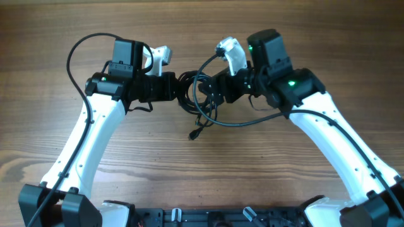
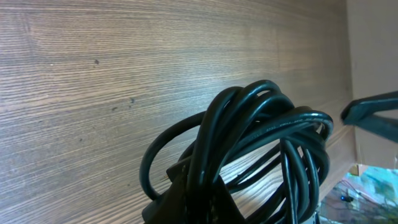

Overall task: Untangle cables
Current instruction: 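Grasp the black cable bundle with left and right grippers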

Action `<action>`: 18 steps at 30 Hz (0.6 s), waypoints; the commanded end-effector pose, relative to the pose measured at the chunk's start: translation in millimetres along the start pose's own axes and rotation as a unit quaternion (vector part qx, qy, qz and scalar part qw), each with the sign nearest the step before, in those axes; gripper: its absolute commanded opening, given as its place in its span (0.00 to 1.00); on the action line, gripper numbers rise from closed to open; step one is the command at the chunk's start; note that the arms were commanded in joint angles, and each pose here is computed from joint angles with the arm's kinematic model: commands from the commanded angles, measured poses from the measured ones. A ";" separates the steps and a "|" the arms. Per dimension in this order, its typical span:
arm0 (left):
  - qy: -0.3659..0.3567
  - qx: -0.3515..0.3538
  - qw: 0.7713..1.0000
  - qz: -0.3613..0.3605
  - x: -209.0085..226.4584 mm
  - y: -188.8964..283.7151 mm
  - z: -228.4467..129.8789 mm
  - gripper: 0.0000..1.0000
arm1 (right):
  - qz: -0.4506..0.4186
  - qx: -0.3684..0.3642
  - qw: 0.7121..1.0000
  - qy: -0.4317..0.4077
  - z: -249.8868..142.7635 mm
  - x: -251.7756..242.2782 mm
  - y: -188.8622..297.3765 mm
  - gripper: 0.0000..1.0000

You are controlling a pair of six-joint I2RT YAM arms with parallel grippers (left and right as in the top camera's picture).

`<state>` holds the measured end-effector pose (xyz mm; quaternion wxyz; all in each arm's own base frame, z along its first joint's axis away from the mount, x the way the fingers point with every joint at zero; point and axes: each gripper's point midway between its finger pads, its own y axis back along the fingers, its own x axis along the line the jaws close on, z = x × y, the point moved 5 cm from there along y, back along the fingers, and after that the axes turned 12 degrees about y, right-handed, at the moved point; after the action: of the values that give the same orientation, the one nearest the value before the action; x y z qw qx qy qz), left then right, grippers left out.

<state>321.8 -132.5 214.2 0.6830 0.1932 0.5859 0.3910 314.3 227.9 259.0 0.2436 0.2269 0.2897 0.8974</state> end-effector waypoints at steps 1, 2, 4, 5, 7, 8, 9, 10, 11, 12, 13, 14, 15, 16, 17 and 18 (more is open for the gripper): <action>0.012 -0.006 1.000 -0.002 -0.7 2.2 1.9 0.04 | -0.025 0.017 0.999 -0.021 -6.5 -13.1 -15.2 0.72; 0.012 -0.006 1.000 -0.002 -0.7 2.2 2.0 0.04 | -0.025 0.016 0.999 -0.021 -6.1 -13.6 -16.5 0.72; 0.012 -0.006 1.000 -0.002 -0.7 2.2 1.9 0.04 | -0.025 0.014 0.999 -0.021 -5.3 -14.5 -17.5 0.70; 0.012 -0.006 1.000 -0.002 -0.7 2.2 1.9 0.04 | -0.025 0.013 0.999 -0.020 -4.9 -14.6 -17.5 0.70; 0.014 -0.006 1.000 -0.002 -0.8 2.2 1.9 0.04 | -0.027 0.012 0.999 -0.035 -4.7 -15.1 -17.9 0.65; 0.020 -0.006 1.000 -0.002 -0.7 2.2 2.0 0.04 | -0.028 0.013 0.998 -0.047 -4.9 -15.6 -18.1 0.64; 0.027 -0.006 1.000 -0.002 -0.8 2.2 1.9 0.04 | -0.028 0.011 0.998 -0.046 -4.1 -15.5 -18.2 0.63; 0.031 -0.006 0.999 -0.002 -0.7 2.2 1.8 0.04 | -0.029 0.004 0.999 -0.043 -1.2 -15.9 -18.2 0.63; 0.039 -0.006 0.999 -0.002 -0.7 2.2 1.8 0.04 | -0.029 -0.003 0.999 -0.040 1.3 -16.3 -18.1 0.63; 0.040 -0.006 0.999 -0.002 -0.8 2.2 1.9 0.04 | -0.030 -0.010 0.999 -0.036 4.3 -16.7 -18.1 0.63; 0.040 -0.006 0.999 -0.002 -0.8 2.2 1.9 0.04 | -0.030 -0.016 0.999 -0.034 6.7 -16.9 -18.0 0.63; 0.040 -0.006 0.999 -0.002 -0.8 2.2 1.9 0.04 | -0.031 -0.021 0.999 -0.032 9.1 -17.2 -17.9 0.63; 0.040 -0.006 0.999 -0.002 -0.8 2.2 1.9 0.04 | -0.031 -0.024 0.999 -0.032 10.3 -17.4 -17.9 0.63; 0.040 -0.006 0.999 -0.002 -0.8 2.2 1.9 0.04 | -0.037 -0.026 0.998 -0.039 10.8 -18.8 -17.7 0.63; 0.040 -0.006 0.999 -0.002 -0.8 2.2 1.9 0.04 | -0.042 -0.025 0.998 -0.038 10.4 -20.1 -17.7 0.63; 0.040 -0.006 0.999 -0.002 -0.7 2.2 1.8 0.04 | -0.045 -0.025 0.998 -0.036 10.6 -20.7 -17.6 0.63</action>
<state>322.5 -131.3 213.4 0.6611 0.1812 0.6064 0.4029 336.7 234.1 255.6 0.2848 0.2349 0.2638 0.8911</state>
